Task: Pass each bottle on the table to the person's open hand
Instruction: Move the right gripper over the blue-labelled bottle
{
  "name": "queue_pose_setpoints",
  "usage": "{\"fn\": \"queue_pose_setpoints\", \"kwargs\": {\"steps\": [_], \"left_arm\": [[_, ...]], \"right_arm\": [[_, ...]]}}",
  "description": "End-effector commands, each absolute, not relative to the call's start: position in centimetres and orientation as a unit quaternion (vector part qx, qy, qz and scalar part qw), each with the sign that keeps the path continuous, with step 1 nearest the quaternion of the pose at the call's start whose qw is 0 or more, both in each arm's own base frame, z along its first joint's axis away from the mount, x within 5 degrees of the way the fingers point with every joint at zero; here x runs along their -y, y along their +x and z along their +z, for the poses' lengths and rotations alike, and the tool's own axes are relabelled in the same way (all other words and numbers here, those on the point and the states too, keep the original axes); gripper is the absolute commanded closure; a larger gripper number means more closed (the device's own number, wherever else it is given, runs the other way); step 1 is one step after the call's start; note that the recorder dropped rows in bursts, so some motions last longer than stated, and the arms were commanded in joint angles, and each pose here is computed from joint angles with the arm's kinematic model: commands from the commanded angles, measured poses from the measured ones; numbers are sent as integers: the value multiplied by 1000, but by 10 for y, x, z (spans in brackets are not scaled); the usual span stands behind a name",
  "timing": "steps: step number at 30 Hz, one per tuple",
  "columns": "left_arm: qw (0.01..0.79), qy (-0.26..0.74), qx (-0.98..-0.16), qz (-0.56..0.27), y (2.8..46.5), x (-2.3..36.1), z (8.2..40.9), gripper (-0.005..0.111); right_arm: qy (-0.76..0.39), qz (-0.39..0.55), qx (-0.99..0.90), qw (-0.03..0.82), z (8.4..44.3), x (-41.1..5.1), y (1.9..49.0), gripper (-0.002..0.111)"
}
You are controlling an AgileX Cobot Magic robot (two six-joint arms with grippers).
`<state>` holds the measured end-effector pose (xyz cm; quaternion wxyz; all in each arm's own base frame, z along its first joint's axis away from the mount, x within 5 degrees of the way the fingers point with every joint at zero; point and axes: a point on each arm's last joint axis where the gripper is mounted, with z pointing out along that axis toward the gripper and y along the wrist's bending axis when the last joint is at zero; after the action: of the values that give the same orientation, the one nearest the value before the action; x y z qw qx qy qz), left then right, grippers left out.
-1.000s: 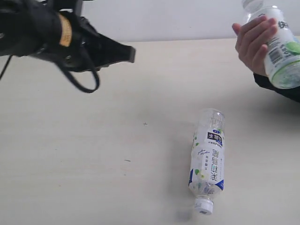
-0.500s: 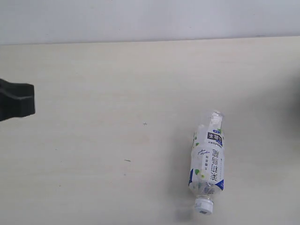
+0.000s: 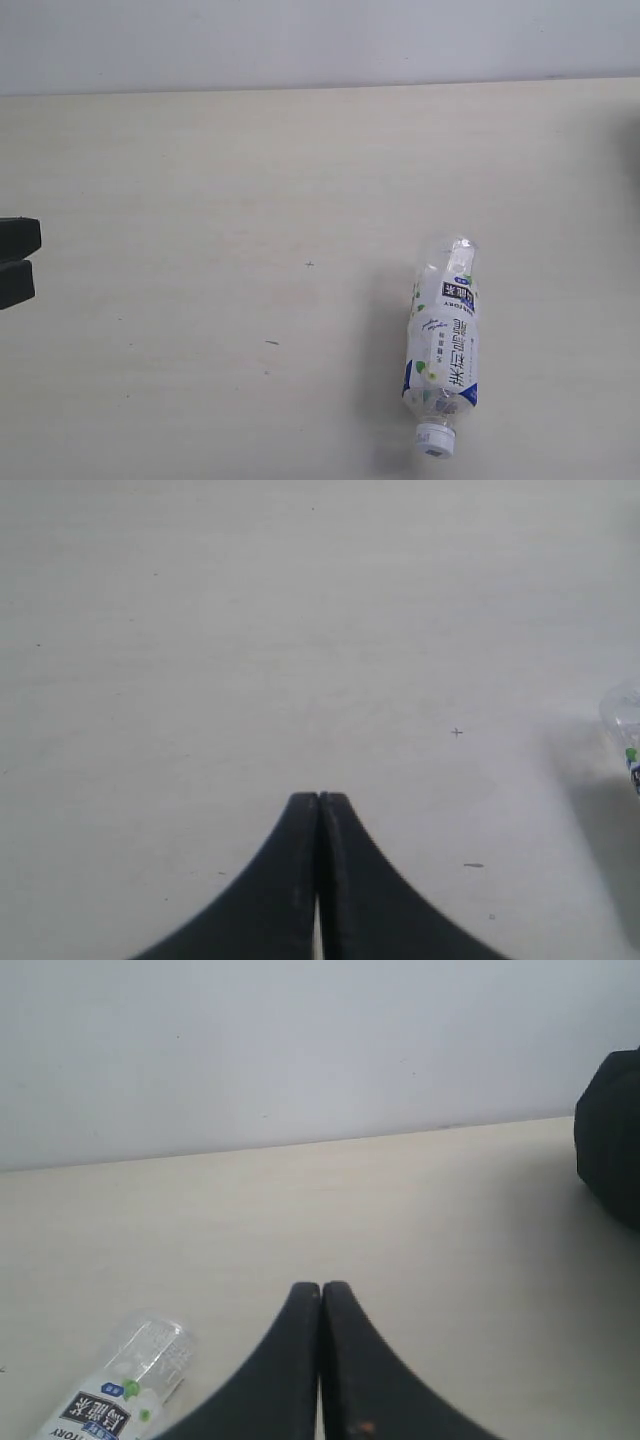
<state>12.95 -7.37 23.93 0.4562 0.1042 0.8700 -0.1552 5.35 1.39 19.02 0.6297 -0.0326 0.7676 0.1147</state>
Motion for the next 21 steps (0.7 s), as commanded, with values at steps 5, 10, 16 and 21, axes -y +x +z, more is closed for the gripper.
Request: {"fn": "queue_pose_setpoints", "kwargs": {"steps": [5, 10, 16, 21], "left_arm": [[459, 106, -869, -154, 129, 73, 239, 107], [459, 106, -869, -154, 129, 73, 239, 107], [459, 106, -869, -154, 129, 73, 239, 107], [459, 106, -869, -154, 129, 73, 239, 107]], "right_arm": [[13, 143, -698, 702, 208, -11, 55, 108], [65, 190, -662, 722, 216, -9, 55, 108], [131, 248, -568, 774, 235, -1, 52, 108], [145, 275, -519, 796, 271, 1, 48, 108]]}}
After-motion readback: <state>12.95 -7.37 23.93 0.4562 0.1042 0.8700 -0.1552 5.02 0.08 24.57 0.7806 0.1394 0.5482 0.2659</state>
